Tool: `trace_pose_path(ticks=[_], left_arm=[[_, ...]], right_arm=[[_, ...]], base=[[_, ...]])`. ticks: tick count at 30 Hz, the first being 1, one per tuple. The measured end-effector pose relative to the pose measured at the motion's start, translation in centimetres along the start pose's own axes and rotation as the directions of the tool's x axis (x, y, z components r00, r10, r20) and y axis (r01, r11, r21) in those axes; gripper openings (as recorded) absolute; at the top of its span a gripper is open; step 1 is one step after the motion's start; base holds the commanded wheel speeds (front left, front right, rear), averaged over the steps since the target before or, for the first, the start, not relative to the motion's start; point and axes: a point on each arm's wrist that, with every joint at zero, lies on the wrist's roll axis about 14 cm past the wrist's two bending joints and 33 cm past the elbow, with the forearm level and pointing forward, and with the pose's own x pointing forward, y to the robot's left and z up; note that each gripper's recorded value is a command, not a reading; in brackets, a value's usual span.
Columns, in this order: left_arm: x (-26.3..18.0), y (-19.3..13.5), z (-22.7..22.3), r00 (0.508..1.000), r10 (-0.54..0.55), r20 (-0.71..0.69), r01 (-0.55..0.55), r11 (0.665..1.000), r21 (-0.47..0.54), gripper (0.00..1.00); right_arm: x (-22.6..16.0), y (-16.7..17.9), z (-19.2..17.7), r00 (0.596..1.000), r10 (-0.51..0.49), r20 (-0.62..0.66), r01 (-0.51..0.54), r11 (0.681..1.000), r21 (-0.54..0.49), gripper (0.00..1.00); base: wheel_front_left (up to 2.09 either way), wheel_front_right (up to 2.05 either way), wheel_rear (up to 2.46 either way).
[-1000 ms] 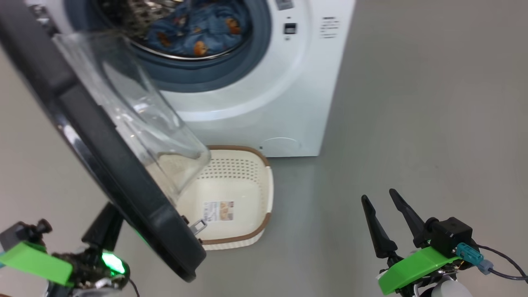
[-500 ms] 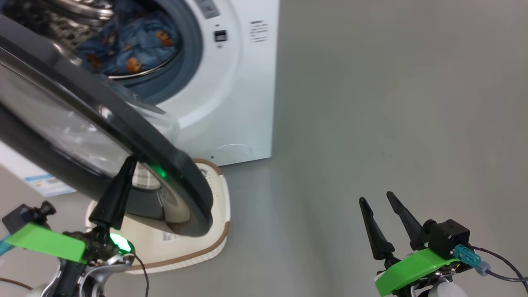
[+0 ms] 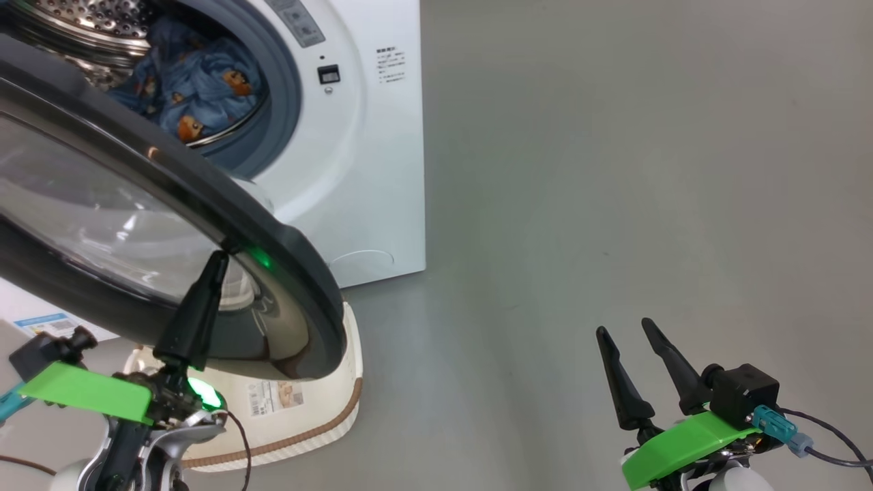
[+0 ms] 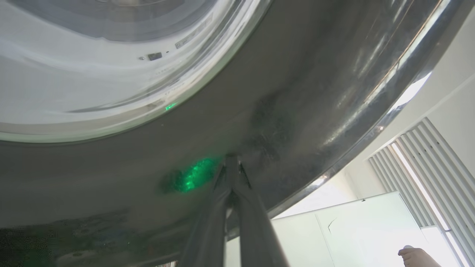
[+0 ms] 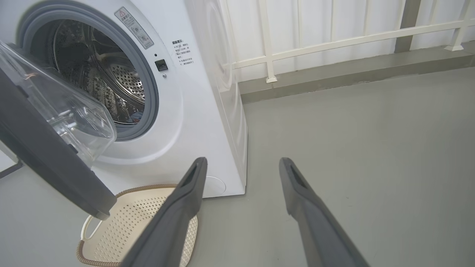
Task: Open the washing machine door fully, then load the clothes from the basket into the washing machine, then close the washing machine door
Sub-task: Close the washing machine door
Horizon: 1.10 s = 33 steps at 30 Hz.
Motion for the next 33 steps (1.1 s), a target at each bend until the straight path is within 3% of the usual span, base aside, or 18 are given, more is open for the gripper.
trace_pose_path(ticks=[19,20,21,22,33], left_arm=[[-5.1,0.5,3.6,0.971,0.047,0.233,-0.050,0.999,0.005,0.00],[-5.5,0.7,3.6,0.969,0.055,0.241,-0.059,0.998,0.008,0.16],[-5.8,0.9,3.7,0.964,0.063,0.257,-0.068,0.998,0.011,0.52],[-6.2,1.0,3.9,0.960,0.069,0.270,-0.075,0.997,0.011,1.00],[-8.2,-0.4,5.9,0.907,0.046,0.419,-0.113,0.984,0.135,1.00]], right_arm=[[1.1,2.4,0.3,0.998,0.066,0.016,-0.067,0.998,0.023,1.00],[1.2,2.6,0.4,0.997,0.071,0.017,-0.071,0.997,0.024,1.00],[1.2,2.7,0.4,0.997,0.075,0.019,-0.075,0.997,0.024,1.00],[1.2,2.9,0.4,0.997,0.079,0.019,-0.079,0.997,0.025,1.00],[1.5,4.1,0.5,0.993,0.113,0.023,-0.114,0.993,0.032,1.00]], base=[[0.00,0.00,0.00],[0.00,0.00,0.00],[0.00,0.00,0.00],[0.00,0.00,0.00],[0.00,0.00,0.00]])
